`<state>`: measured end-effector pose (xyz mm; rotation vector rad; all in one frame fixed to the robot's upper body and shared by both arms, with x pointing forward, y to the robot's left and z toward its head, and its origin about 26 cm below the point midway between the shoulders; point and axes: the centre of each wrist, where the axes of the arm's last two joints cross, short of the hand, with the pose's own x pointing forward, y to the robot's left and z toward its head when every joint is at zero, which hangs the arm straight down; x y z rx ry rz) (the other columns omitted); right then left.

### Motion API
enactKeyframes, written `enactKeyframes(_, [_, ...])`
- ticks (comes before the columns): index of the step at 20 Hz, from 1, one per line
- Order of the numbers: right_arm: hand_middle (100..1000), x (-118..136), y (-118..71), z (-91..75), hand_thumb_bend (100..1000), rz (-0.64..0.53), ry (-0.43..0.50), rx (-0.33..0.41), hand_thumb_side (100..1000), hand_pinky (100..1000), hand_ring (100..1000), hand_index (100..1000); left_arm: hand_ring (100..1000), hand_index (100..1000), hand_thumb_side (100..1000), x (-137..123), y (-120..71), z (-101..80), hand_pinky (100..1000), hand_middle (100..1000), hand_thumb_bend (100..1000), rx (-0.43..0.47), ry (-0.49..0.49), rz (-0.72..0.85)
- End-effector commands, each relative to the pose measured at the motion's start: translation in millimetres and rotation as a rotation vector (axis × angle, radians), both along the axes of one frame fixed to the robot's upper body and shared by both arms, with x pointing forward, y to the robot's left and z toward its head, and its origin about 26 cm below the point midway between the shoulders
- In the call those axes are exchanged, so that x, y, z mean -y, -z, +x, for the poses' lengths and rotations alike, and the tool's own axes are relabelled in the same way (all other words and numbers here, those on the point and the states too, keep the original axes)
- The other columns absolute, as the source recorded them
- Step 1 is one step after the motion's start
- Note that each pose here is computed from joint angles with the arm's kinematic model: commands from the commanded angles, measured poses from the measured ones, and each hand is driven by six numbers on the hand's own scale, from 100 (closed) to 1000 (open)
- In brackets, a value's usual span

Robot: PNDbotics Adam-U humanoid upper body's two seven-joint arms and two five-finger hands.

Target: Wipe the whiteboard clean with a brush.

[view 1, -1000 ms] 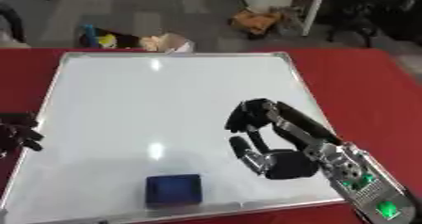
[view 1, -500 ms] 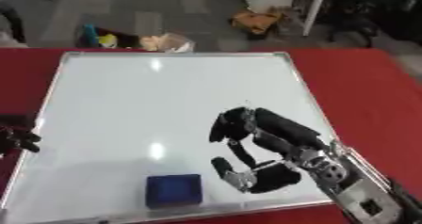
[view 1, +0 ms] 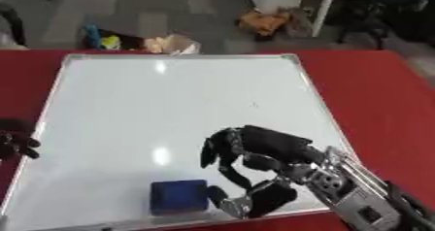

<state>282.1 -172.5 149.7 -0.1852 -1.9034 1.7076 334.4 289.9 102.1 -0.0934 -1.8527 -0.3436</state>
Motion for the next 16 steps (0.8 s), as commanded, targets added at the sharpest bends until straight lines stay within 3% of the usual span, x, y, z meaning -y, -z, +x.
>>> enactKeyframes(1, [637, 1.1, -3.1, 2.0, 100, -0.028, -0.001, 0.029, 436, 636, 670, 214, 535, 660, 928, 1.3, -8.2, 1.2, 486, 565, 665, 0.025, 0.011, 0.007])
enactKeyframes(2, [634, 1.3, -2.3, 2.6, 100, -0.030, 0.002, 0.029, 495, 635, 668, 216, 535, 660, 927, 1.2, -8.1, 1.2, 485, 564, 667, 0.024, 0.010, 0.007])
enactKeyframes(12, [640, -5.8, 14.5, 16.0, 100, -0.069, 0.048, 0.033, 559, 639, 676, 226, 536, 660, 927, 1.5, -7.6, 1.1, 484, 564, 671, 0.022, 0.009, 0.009])
enactKeyframes(16, [684, -9.4, 14.2, 19.1, 100, -0.068, 0.048, 0.044, 590, 674, 738, 251, 536, 660, 926, 1.8, -7.8, 1.3, 484, 563, 672, 0.022, 0.010, 0.009])
